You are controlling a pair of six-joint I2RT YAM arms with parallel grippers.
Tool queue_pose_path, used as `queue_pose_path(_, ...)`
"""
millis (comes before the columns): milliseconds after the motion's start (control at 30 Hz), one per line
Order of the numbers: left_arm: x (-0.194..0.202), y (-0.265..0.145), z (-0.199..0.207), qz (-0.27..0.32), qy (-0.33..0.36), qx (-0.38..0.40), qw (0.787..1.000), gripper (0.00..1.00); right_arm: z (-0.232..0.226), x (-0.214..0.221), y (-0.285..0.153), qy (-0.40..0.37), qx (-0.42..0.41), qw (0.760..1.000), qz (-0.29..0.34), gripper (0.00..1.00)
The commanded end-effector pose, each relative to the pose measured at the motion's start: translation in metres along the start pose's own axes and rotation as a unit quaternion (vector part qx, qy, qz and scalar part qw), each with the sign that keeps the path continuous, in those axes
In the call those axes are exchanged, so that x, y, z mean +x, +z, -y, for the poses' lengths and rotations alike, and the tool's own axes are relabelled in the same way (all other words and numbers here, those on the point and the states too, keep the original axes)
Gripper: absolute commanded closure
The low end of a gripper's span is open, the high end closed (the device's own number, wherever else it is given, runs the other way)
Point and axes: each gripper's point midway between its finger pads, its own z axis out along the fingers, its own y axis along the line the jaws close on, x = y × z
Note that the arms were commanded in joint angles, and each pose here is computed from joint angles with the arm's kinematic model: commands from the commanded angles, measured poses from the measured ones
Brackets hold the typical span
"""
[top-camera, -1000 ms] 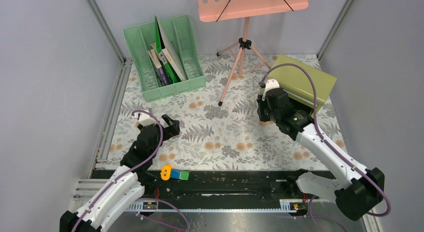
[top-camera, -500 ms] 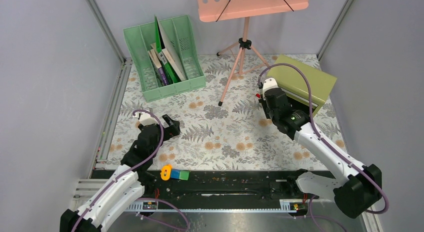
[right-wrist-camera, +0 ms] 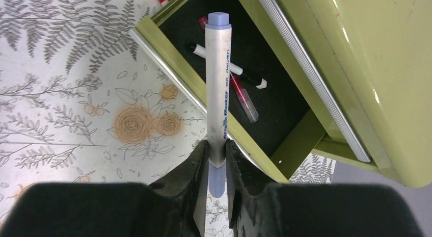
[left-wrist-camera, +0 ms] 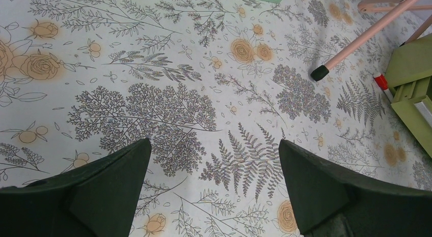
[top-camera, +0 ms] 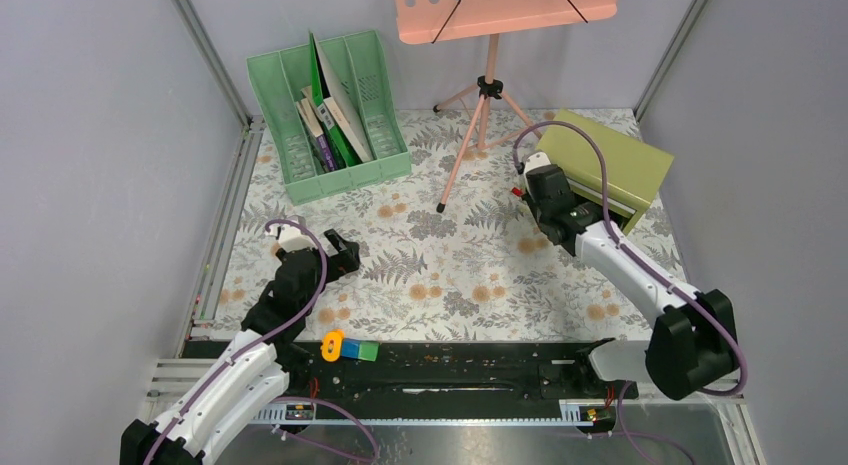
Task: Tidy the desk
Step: Place the stationery in the drawer.
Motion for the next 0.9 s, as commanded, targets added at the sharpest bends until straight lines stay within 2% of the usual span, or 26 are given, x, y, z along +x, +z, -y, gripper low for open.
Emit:
queue_pose_path(0, -0.012, 0.001, 0.011, 0.017, -0.011, 0.02, 1.0, 0.01, 0.021, -0.022, 0.007, 0.003, 0.037, 0.999, 0.007, 1.0)
queue_pose_path(267, -0.012, 0.001, 0.01, 0.018, -0.011, 0.02, 1.0, 0.01, 0.033, -0.028, 0.028, -0.036, 0.08, 0.996, -0.029, 1.0)
queue_pose_path(767, -0.013, 0.001, 0.01, 0.018, -0.013, 0.021, 1.0, 0.01, 0.051, -0.016, 0.056, -0.059, 0.181, 0.978, -0.081, 0.99)
queue_pose_path(833, -0.012, 0.001, 0.01, 0.017, -0.013, 0.022, 1.0, 0.01, 0.052, -0.016, 0.056, -0.058, 0.185, 0.978, -0.083, 0.95)
queue_pose_path(867, -0.012, 0.001, 0.01, 0.017, -0.013, 0.021, 1.0, 0.01, 0.053, -0.016, 0.056, -0.057, 0.189, 0.977, -0.084, 0.86)
